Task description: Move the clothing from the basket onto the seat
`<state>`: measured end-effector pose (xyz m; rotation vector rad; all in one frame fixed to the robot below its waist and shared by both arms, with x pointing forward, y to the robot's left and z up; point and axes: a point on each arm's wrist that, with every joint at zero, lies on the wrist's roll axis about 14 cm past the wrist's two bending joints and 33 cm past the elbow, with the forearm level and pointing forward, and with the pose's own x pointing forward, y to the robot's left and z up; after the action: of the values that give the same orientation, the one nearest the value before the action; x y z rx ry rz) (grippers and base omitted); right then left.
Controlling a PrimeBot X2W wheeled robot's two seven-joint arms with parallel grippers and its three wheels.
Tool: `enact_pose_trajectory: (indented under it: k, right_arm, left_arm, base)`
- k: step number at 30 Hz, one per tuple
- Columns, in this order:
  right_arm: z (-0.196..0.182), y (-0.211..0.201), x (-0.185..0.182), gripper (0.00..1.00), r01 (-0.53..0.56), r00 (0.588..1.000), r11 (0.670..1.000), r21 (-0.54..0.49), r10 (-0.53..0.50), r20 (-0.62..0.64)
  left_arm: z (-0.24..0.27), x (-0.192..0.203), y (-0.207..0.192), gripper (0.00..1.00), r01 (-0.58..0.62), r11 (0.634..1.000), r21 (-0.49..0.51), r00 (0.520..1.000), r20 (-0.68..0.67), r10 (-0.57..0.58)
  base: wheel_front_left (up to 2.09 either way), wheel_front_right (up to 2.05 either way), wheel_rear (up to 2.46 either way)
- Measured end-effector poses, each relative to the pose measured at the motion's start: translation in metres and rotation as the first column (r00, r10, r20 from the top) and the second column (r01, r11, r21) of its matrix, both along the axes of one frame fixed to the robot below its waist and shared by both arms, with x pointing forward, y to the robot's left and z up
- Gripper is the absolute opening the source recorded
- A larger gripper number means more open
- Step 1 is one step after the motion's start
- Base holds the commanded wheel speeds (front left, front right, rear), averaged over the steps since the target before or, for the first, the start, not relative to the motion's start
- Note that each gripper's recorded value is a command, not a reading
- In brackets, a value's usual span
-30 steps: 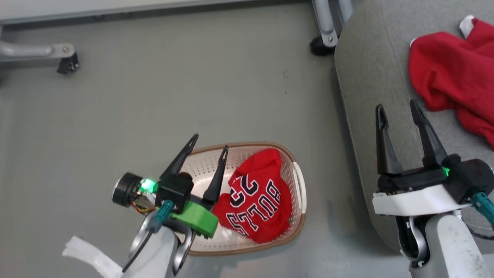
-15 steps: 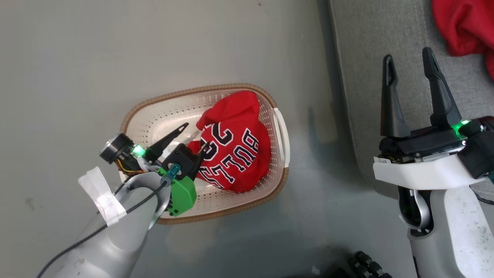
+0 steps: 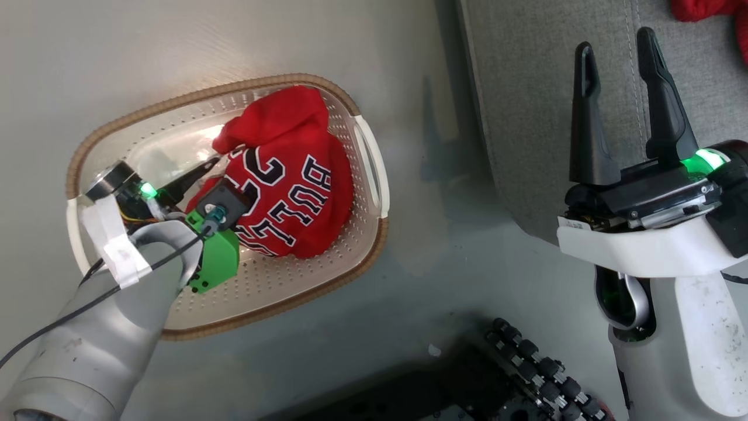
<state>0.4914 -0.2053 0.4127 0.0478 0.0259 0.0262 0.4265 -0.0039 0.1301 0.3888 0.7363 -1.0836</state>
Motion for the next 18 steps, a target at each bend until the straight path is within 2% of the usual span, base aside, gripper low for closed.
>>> enact_pose_trajectory:
  k: [3,10,18]
  right_arm:
    - [-0.005,-0.005,0.002,1.00,0.006,1.000,1.000,-0.016,-0.006,-0.010]
    - [-0.026,-0.010,0.002,1.00,0.012,0.998,0.999,-0.040,-0.014,-0.057]
    - [-0.041,-0.014,0.001,1.00,0.016,0.995,0.998,-0.055,-0.021,-0.094]
  left_arm:
    - [-0.021,-0.005,0.001,1.00,0.004,0.999,0.038,0.999,-0.054,-0.002]
    - [-0.053,-0.007,-0.010,1.00,-0.012,0.999,0.043,0.992,-0.125,0.017]
    - [-0.056,-0.035,-0.038,1.00,0.009,0.999,-0.043,0.980,-0.199,-0.018]
  base:
    - [0.00,0.00,0.00]
    - [0.00,0.00,0.00]
    - [0.00,0.00,0.00]
